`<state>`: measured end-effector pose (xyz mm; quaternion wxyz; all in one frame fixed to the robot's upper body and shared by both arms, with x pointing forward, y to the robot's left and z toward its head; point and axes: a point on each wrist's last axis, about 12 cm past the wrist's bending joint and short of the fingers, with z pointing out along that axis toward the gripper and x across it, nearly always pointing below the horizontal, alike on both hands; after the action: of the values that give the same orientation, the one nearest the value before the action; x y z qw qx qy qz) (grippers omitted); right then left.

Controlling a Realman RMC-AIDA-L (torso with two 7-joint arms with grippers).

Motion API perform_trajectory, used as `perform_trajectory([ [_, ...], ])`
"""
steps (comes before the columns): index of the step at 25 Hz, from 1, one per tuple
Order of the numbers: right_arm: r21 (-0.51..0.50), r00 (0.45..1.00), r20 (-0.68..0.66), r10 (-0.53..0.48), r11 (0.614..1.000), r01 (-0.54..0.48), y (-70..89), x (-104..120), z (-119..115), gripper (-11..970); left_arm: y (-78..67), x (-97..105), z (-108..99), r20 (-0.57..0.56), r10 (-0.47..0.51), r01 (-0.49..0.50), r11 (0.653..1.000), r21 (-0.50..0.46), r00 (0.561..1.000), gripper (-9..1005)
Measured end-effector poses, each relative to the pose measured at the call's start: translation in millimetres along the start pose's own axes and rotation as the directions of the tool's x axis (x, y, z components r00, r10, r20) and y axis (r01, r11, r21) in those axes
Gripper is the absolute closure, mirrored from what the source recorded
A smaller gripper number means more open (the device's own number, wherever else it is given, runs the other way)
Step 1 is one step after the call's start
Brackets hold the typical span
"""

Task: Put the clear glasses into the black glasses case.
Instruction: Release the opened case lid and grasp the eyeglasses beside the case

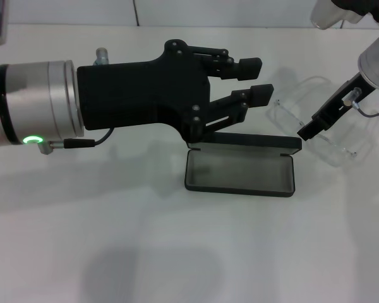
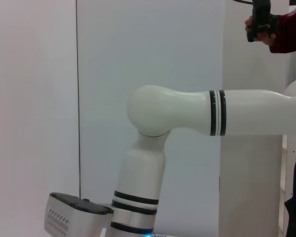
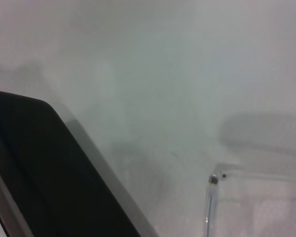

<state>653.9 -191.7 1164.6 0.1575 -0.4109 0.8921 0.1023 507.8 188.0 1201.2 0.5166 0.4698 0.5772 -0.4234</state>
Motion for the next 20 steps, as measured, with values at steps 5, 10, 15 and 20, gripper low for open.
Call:
perform_trajectory([
  [5, 0.003, 1.000, -0.008, -0.001, 1.000, 0.001, 0.2, 1.9, 3.3, 451, 0.4, 0.5, 0.4, 0.000, -0.001, 0.001, 1.000, 0.001, 1.000, 681],
  [10, 0.006, 1.000, -0.024, -0.004, 1.000, 0.004, 1.0, 3.5, 9.7, 472, 2.0, 2.3, 1.8, 0.001, -0.008, 0.008, 1.000, 0.005, 1.000, 681],
  [15, 0.016, 1.000, -0.022, -0.013, 1.000, 0.013, 1.2, 1.9, 10.9, 506, 2.2, 2.8, 1.8, 0.001, -0.005, 0.005, 1.000, 0.005, 1.000, 682],
  [20, 0.014, 1.000, -0.018, -0.014, 1.000, 0.014, 1.7, 1.4, 11.4, 575, 2.4, 3.1, 1.9, 0.001, -0.006, 0.006, 1.000, 0.005, 1.000, 682],
])
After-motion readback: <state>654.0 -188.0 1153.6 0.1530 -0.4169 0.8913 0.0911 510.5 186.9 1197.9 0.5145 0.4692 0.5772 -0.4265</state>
